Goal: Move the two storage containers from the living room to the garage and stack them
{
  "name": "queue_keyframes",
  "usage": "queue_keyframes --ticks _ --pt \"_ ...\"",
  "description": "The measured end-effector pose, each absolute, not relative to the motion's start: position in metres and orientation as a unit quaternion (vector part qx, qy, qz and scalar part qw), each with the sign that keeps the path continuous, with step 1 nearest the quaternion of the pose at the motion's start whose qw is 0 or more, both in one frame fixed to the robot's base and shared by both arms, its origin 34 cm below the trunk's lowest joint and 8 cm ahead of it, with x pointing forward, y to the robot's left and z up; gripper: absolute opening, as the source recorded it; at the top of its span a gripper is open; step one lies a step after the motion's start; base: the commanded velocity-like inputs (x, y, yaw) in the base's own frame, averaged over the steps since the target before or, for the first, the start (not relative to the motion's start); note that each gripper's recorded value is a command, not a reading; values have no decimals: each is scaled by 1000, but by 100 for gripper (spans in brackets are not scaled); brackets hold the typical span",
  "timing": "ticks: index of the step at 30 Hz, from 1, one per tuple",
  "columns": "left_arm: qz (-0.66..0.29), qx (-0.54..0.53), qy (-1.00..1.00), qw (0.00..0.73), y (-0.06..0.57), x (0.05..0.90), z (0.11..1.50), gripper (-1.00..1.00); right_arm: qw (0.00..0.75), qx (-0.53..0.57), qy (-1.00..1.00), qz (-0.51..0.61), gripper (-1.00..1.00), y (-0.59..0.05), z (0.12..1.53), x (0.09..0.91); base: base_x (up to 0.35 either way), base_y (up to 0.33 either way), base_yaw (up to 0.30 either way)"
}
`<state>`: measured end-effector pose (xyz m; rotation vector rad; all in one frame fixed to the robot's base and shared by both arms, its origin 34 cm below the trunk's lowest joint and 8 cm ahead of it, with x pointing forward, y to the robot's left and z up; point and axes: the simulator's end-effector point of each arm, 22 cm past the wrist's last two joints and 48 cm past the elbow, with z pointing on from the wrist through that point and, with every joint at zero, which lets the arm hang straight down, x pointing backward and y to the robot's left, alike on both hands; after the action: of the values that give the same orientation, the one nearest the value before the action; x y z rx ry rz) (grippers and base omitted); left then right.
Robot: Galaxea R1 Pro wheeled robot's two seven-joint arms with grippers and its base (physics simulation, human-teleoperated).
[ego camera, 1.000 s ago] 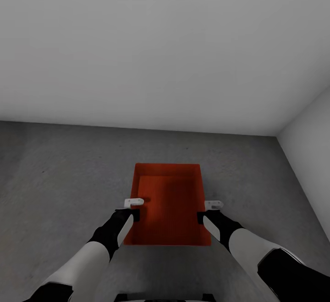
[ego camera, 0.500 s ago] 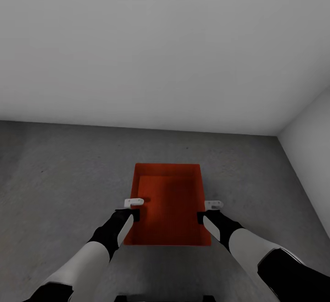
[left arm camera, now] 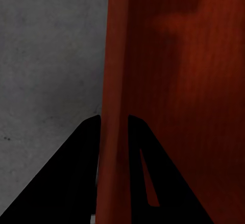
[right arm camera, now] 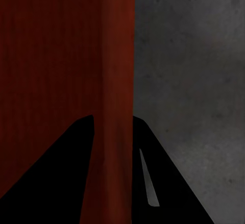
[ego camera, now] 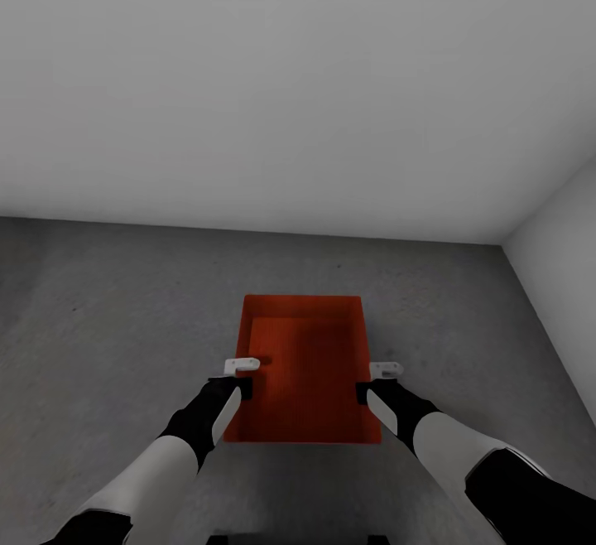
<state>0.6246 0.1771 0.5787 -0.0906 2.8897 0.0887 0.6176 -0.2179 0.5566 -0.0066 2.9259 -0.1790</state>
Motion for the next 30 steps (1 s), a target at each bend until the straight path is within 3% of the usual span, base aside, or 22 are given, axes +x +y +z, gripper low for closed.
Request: queue_keyframes --ticks 30 --pt "31 -31 991 125 177 629 560 -100 106 -2 993 -60 -100 -218 538 621 0 0 0"
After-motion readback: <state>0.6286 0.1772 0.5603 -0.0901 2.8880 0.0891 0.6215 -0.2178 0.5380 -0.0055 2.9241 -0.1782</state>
